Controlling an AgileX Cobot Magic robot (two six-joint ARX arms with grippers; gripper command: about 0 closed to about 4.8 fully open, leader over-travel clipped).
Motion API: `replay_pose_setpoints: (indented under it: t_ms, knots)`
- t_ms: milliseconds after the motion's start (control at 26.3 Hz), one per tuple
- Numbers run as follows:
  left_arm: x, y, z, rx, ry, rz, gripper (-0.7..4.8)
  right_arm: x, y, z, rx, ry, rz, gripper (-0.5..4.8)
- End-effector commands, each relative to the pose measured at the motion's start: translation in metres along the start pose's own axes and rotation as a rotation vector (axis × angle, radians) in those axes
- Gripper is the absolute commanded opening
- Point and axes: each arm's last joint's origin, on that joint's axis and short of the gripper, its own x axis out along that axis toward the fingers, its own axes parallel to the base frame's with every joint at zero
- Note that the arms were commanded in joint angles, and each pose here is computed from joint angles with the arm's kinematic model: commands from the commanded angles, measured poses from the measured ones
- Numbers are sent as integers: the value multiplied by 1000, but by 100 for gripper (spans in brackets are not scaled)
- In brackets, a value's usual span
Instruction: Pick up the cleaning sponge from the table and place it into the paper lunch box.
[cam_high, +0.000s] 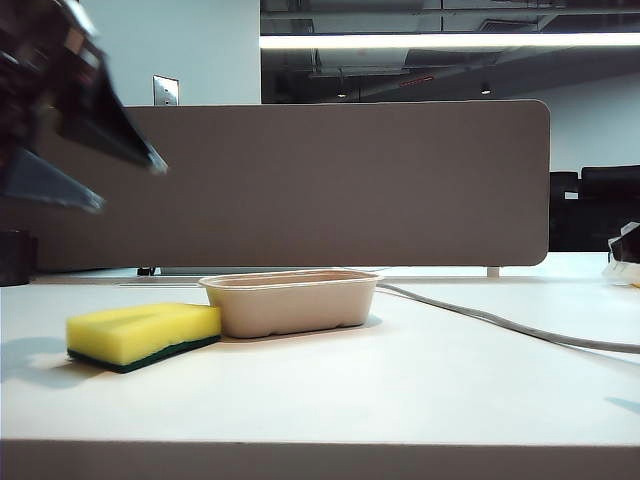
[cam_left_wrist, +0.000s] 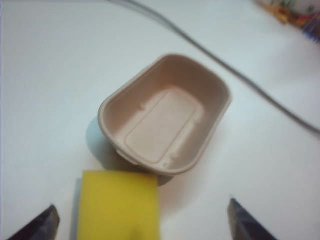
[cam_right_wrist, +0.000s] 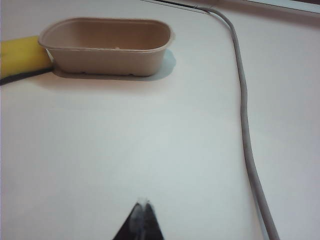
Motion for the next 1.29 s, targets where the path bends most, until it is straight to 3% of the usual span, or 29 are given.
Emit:
replay_pose_setpoints:
  t_ms: [38, 190, 647, 685, 723, 799, 990, 1294]
  knots:
    - [24, 6, -5, 93, 117, -19, 479, 0, 0, 2, 2, -15, -3, -5]
    - [45, 14, -22, 98, 239, 22, 479, 0, 0, 1, 2, -13, -8, -5]
    - [74, 15, -48, 96, 361, 44, 479, 0, 0, 1, 1, -8, -7, -5]
    - [73, 15, -48, 95, 361, 44, 440, 0, 0, 1, 1, -8, -7, -5]
    - [73, 14, -49, 86, 369, 38, 195, 0, 0, 1, 1, -8, -7, -5]
    - [72, 13, -52, 64, 396, -27, -8, 0, 0, 1, 1, -8, -7, -5]
    - [65, 11, -59, 22, 489, -19, -6, 0, 0, 1, 1, -8, -7, -5]
    - [31, -5, -36, 67, 427, -6, -6, 0, 0, 1, 1, -8, -7, -5]
